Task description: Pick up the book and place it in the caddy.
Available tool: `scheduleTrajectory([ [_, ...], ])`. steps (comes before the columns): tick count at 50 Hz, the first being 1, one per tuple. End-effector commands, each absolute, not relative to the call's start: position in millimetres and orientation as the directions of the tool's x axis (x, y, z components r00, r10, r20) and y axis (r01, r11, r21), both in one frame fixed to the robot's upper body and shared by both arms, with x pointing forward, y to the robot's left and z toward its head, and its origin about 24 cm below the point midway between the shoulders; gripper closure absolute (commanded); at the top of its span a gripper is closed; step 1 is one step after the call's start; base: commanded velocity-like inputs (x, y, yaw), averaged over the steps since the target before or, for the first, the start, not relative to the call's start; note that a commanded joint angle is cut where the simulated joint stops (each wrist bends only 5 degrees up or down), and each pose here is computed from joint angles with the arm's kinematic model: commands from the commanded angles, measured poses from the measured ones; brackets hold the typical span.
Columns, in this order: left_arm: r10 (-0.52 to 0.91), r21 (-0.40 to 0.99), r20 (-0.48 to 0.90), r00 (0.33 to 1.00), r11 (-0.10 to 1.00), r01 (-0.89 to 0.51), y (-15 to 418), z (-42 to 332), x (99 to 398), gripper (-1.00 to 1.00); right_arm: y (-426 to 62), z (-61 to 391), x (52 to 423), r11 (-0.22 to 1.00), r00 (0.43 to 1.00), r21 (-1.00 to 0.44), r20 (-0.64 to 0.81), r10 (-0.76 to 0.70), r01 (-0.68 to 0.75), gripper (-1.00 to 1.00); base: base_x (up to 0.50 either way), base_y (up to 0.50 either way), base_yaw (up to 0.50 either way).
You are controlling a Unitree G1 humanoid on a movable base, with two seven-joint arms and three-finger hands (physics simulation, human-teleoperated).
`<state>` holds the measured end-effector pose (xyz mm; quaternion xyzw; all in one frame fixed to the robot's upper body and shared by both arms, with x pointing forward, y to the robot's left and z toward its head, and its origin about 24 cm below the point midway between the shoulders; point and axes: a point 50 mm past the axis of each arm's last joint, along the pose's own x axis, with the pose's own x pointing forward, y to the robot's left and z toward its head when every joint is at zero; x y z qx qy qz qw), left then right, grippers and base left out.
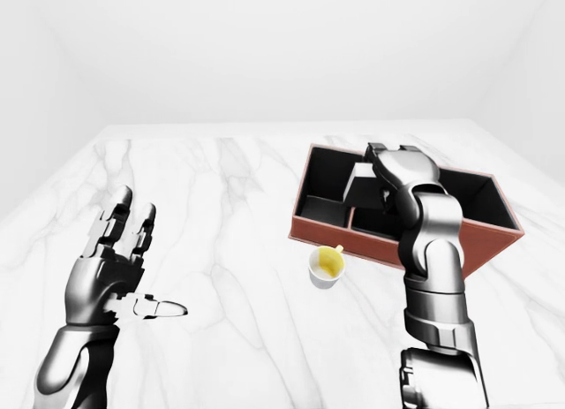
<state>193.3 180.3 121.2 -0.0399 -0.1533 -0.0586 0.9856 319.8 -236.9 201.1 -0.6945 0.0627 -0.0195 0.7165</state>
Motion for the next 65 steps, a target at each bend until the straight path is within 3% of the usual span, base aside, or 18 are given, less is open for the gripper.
scheduleTrajectory([
  [1, -0.099, -0.061, 0.304, 0.947, 0.990, 0.124, 180, 121, 192, -1.00, -248, 213, 316, -0.011, 0.985, -1.000, -0.011, -0.174, -0.014, 1.00, 0.00, 0.00, 0.00],
  [65, -0.092, -0.047, 0.293, 0.952, 0.993, 0.110, 181, 119, 191, -1.00, -270, 185, 329, -0.010, 0.969, -0.999, -0.047, -0.243, -0.051, 1.00, 0.00, 0.00, 0.00],
])
